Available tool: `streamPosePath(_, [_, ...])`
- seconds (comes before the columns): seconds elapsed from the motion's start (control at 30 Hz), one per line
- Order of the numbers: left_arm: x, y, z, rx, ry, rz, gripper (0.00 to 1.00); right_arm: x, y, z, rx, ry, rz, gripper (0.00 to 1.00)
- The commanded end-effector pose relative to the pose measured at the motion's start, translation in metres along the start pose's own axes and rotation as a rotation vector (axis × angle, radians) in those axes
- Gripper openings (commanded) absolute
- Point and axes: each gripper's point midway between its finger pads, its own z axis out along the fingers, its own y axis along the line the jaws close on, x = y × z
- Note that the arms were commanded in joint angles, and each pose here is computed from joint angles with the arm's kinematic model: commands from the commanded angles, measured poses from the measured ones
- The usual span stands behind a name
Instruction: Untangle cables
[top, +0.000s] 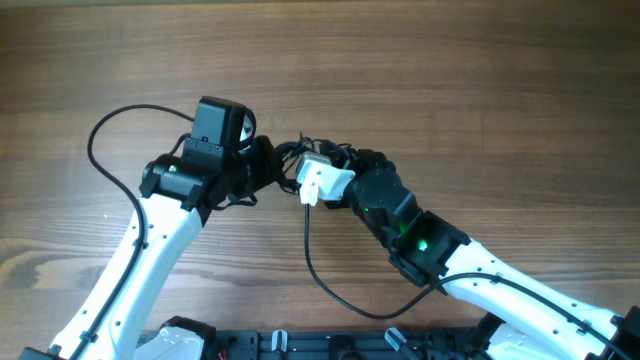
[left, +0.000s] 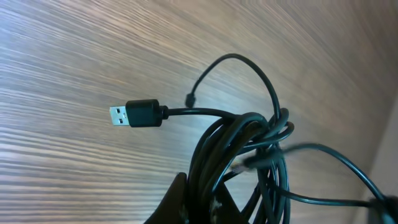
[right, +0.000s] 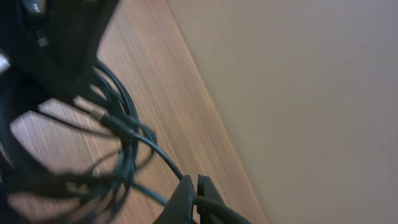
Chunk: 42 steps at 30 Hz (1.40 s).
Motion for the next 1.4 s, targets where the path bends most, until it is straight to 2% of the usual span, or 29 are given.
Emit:
streamPosePath(0.0, [-0.023, 0.020, -0.005, -0.108, -0.109, 0.072, 0.04, -0.003, -0.007, -0.004, 0.030, 0.002, -0.013, 0.04])
streamPosePath(0.07, [-0.023, 0.020, -0.005, -0.110, -0.104, 0.137, 0.04, -0.007, 0.001, -0.004, -0.014, -0.027, -0.013, 0.04])
streamPosePath(0.23, [-0.013, 0.005, -0.003, -0.023, -0.047, 0.141, 0.04, -0.029, 0.050, -0.014, -0.283, -0.178, 0.029, 0.04])
streamPosePath(0.37, [-0.006, -0.001, -0.001, -0.014, -0.033, 0.160, 0.04, -0.029, 0.051, -0.014, -0.291, -0.179, 0.050, 0.04])
streamPosePath(0.5, [0.003, -0.014, 0.001, 0.012, -0.024, 0.171, 0.04, -0.051, 0.069, -0.026, -0.431, -0.288, 0.147, 0.04])
streamPosePath(0.67, [0.015, -0.019, 0.004, 0.013, 0.005, 0.197, 0.04, -0.034, 0.060, -0.018, -0.357, -0.191, 0.162, 0.04])
streamPosePath(0.77, [0.010, -0.022, 0.004, 0.026, -0.013, 0.070, 0.04, -0.037, 0.083, -0.029, -0.493, -0.222, 0.173, 0.06])
streamPosePath(0.8, [0.008, -0.025, 0.004, 0.038, -0.023, 0.020, 0.04, -0.037, 0.093, -0.034, -0.554, -0.215, 0.225, 0.06])
streamPosePath(0.87, [0.007, -0.026, 0.004, 0.043, -0.025, -0.005, 0.04, -0.031, 0.098, -0.035, -0.587, -0.156, 0.339, 0.21])
streamPosePath(0.97, [0.015, -0.028, 0.004, 0.057, 0.016, -0.006, 0.04, -0.035, 0.094, -0.034, -0.587, -0.129, 0.498, 0.34])
streamPosePath(1.03, [0.019, -0.027, 0.004, 0.054, 0.035, -0.007, 0.04, -0.037, 0.083, -0.028, -0.534, -0.118, 0.589, 0.59])
streamPosePath(1.13, [0.016, -0.023, 0.003, 0.042, 0.028, -0.050, 0.04, -0.042, 0.064, -0.028, -0.489, -0.111, 0.774, 0.72])
streamPosePath(1.2, [0.004, -0.017, 0.002, 0.031, -0.009, -0.195, 0.04, -0.043, 0.067, -0.036, -0.537, -0.075, 0.889, 1.00])
streamPosePath(1.27, [-0.011, -0.010, -0.001, 0.033, -0.046, -0.318, 0.04, -0.045, 0.082, -0.049, -0.639, -0.050, 0.915, 1.00])
streamPosePath(1.37, [-0.028, 0.006, -0.006, 0.029, -0.084, -0.548, 0.04, -0.040, 0.100, -0.060, -0.747, 0.061, 1.069, 1.00])
